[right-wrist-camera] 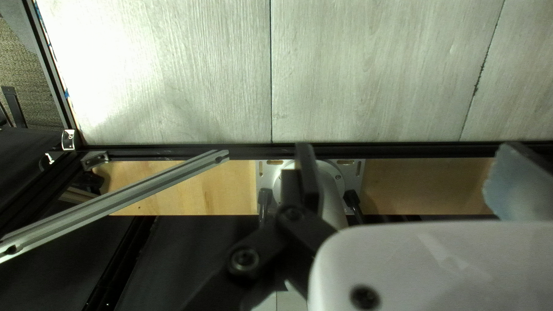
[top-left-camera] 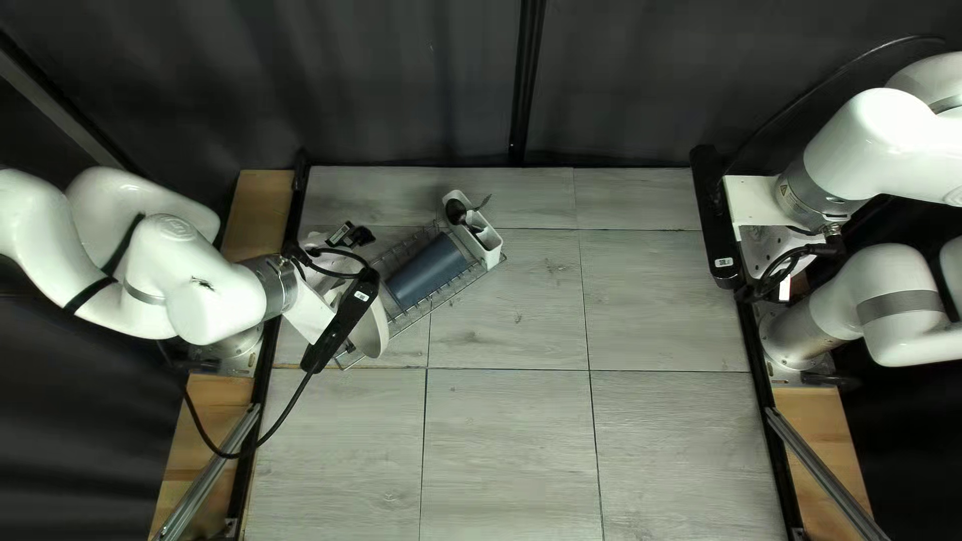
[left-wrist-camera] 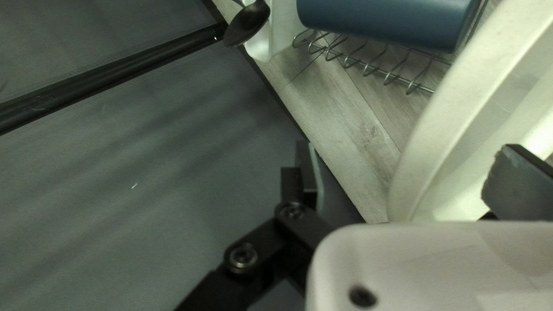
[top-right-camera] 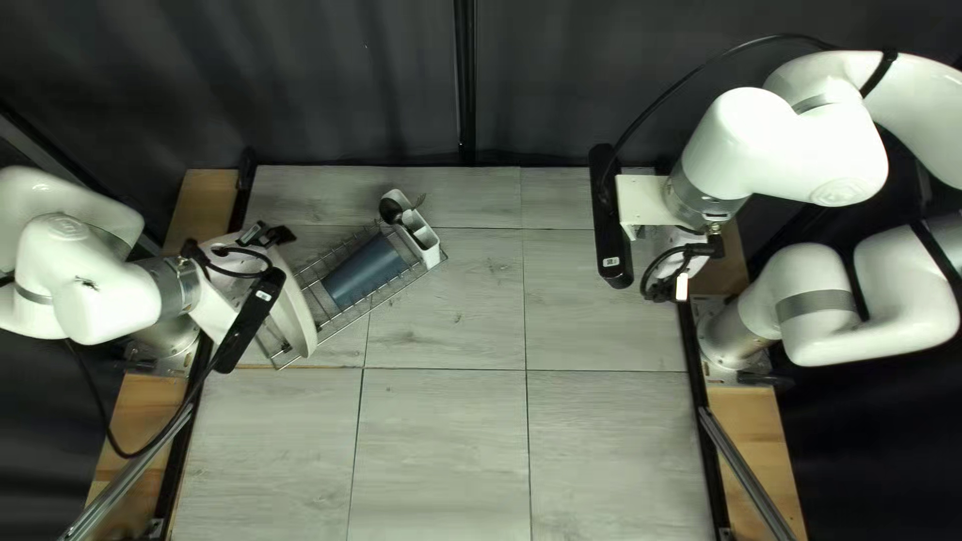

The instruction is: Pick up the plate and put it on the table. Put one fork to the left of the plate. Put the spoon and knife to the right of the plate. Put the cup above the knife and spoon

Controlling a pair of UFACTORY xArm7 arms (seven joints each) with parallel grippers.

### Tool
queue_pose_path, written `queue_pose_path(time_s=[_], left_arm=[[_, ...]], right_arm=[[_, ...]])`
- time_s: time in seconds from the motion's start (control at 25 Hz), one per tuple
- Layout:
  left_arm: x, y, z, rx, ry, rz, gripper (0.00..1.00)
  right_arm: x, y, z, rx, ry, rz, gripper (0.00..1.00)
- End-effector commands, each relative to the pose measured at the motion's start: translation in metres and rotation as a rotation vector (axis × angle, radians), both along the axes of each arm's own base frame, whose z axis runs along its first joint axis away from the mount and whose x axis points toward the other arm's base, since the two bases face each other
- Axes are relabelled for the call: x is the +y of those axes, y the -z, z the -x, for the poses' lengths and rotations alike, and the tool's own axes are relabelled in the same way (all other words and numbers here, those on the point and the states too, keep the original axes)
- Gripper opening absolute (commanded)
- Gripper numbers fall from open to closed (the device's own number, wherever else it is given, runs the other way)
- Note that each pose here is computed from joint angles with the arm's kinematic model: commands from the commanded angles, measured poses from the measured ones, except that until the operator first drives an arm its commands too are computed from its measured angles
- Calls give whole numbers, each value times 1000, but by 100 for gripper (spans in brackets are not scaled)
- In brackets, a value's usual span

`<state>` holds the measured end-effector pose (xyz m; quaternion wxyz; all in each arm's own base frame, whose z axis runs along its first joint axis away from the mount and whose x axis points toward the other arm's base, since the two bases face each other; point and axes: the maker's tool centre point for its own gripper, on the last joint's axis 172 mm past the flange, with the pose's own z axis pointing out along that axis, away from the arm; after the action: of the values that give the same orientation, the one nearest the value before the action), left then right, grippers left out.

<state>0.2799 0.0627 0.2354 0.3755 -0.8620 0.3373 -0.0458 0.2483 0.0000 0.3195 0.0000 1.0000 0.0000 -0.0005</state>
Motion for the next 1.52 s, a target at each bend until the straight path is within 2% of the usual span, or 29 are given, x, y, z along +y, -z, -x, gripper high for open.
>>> queue_pose_path(time_s=[0.04, 0.24, 0.44, 0.6, 0.68, 0.76, 0.88, 1.2, 1.32, 1.4, 1.48, 1.52], left_arm=[[3, -2, -6, -13, -2, -12, 1], [-2, -33, -4, -32, -22, -36, 0], [-9, -81, -3, -54, -47, -69, 0], [-12, -125, -22, -63, -68, -87, 0], [-15, -140, -38, -52, -88, -72, 0], [-20, -144, -52, -32, -113, -41, 0], [-33, -137, -80, 19, -143, 51, 0], [-33, -137, -80, 19, -143, 51, 0], [-54, -108, -104, -11, -169, 172, 0], [-70, -91, -122, -69, -241, 290, 0], [-86, -74, -138, -99, -288, 378, 0], [-86, -74, -138, -99, -288, 378, 0]], right_arm=[[0, 0, 0, 0, 0, 0, 100], [0, 0, 0, 0, 0, 0, 100], [0, 0, 0, 0, 0, 0, 100], [0, 0, 0, 0, 0, 0, 100], [0, 0, 0, 0, 0, 0, 100], [0, 0, 0, 0, 0, 0, 100], [0, 0, 0, 0, 0, 0, 100], [0, 0, 0, 0, 0, 0, 100], [0, 0, 0, 0, 0, 0, 100], [0, 0, 0, 0, 0, 0, 100], [0, 0, 0, 0, 0, 0, 100], [0, 0, 0, 0, 0, 0, 100]])
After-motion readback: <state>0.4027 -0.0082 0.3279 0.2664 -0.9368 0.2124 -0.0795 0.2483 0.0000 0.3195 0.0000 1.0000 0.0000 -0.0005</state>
